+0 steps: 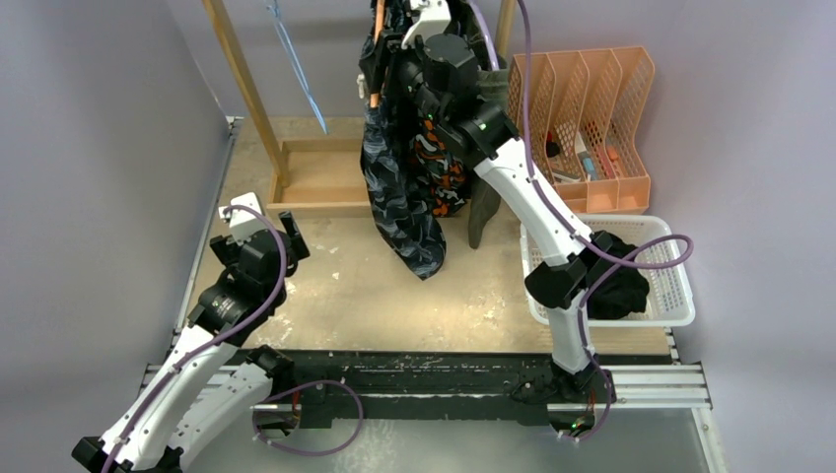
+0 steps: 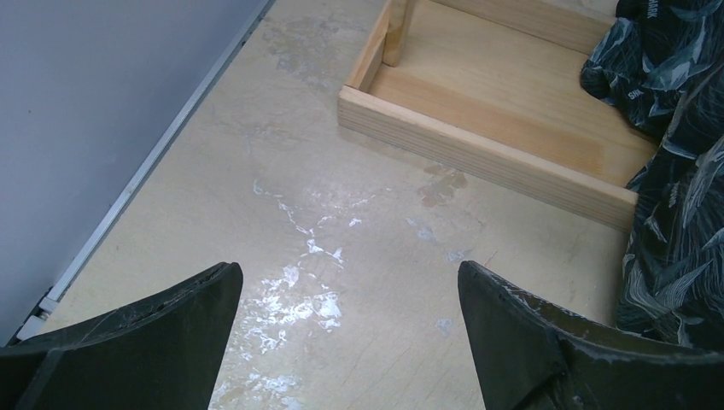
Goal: Remove the shorts from the hanger
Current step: Pick up the hanger from the clothes rod.
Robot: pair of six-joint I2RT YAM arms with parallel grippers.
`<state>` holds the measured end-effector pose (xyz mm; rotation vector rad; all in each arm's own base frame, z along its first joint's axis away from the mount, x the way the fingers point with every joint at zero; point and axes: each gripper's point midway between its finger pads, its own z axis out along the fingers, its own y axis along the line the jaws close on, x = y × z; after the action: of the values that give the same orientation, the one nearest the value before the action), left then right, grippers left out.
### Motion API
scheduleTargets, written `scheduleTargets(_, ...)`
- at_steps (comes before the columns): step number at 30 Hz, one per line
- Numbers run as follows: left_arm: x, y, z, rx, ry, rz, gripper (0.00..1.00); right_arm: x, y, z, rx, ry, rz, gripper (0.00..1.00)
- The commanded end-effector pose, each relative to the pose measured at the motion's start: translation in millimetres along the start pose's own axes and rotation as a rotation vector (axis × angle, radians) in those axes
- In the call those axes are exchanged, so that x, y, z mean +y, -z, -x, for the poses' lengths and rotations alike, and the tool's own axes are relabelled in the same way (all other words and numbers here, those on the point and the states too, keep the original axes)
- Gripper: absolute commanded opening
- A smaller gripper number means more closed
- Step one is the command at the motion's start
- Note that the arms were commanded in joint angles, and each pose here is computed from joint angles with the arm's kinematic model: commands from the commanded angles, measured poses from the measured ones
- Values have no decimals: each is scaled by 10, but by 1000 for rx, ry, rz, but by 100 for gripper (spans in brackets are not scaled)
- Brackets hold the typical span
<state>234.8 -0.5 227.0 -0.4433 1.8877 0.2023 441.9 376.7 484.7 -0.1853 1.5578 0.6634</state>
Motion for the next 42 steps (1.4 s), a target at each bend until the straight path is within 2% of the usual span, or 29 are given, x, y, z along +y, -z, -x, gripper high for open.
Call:
scheduleTargets(1,27,14,97,-29,39,15,97,-7,118,420,-114,-43,-9,54)
scheduleTargets(4,35,18,99,-33,40,14,97,9,114,467,-125,-61,10,46)
scheduleTargets(8,42,22,106,-35,44,17,97,52,97,459,-126,-102,38,45)
scheduleTargets(12,37,17,101,-33,43,17,97,138,136,511,-131,-171,77,34)
scheduleTargets(21,8,1,79,-22,30,11,97,161,153,592,-156,-201,105,17)
scheduleTargets(24,8,-3,73,-21,28,12,97,172,188,678,-175,-218,118,13)
scheduleTargets(27,-6,-15,55,-16,20,10,97,205,256,855,-218,-232,131,3)
scheduleTargets(30,-32,-33,35,-4,5,7,97,244,335,1017,-254,-254,149,0)
scheduleTargets(35,-44,-45,22,2,-1,7,97,405,502,1216,-293,-281,245,0)
scheduleTargets(42,-71,-62,-6,15,-15,2,97,443,611,1335,-300,-317,281,0)
